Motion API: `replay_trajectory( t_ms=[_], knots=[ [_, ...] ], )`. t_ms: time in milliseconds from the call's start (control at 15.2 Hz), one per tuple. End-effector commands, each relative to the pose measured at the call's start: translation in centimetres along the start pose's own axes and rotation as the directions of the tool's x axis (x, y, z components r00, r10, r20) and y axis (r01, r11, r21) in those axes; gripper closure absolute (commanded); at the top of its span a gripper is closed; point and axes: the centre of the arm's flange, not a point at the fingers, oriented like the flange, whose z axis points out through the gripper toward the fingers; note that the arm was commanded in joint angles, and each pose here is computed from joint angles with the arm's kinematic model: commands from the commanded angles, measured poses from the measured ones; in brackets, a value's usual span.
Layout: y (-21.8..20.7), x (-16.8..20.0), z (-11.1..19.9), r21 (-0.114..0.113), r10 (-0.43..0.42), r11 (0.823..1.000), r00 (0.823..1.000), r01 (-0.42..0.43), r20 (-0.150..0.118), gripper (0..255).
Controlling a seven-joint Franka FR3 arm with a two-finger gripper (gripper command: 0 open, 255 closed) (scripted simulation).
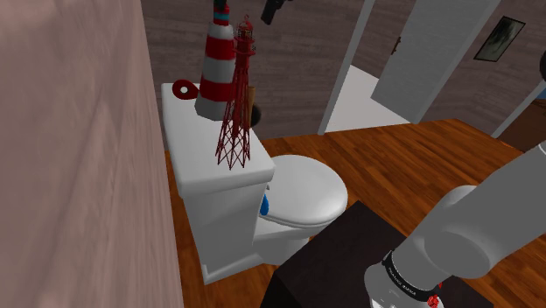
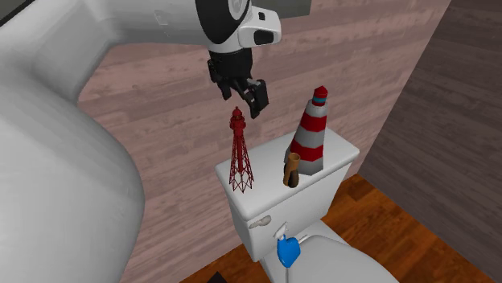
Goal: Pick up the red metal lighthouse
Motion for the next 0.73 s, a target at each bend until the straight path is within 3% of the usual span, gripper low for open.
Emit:
replay_trajectory(
  t_ms=[0, 264, 330, 660],
  knots=[
    [-0.1, -0.2, 1.0, 0.0, 0.001, 1.0, 1.0, -0.001, -0.001, 0],
    [0.1, -0.5, 2.3, 0.0, 0.001, 1.0, 1.0, -0.001, -0.001, 0],
    [0.0, -0.5, 2.2, 0.0, 0.001, 1.0, 1.0, -0.001, -0.001, 255],
    [0.0, -0.4, 2.2, 0.0, 0.001, 1.0, 1.0, -0.001, -0.001, 255]
  ],
)
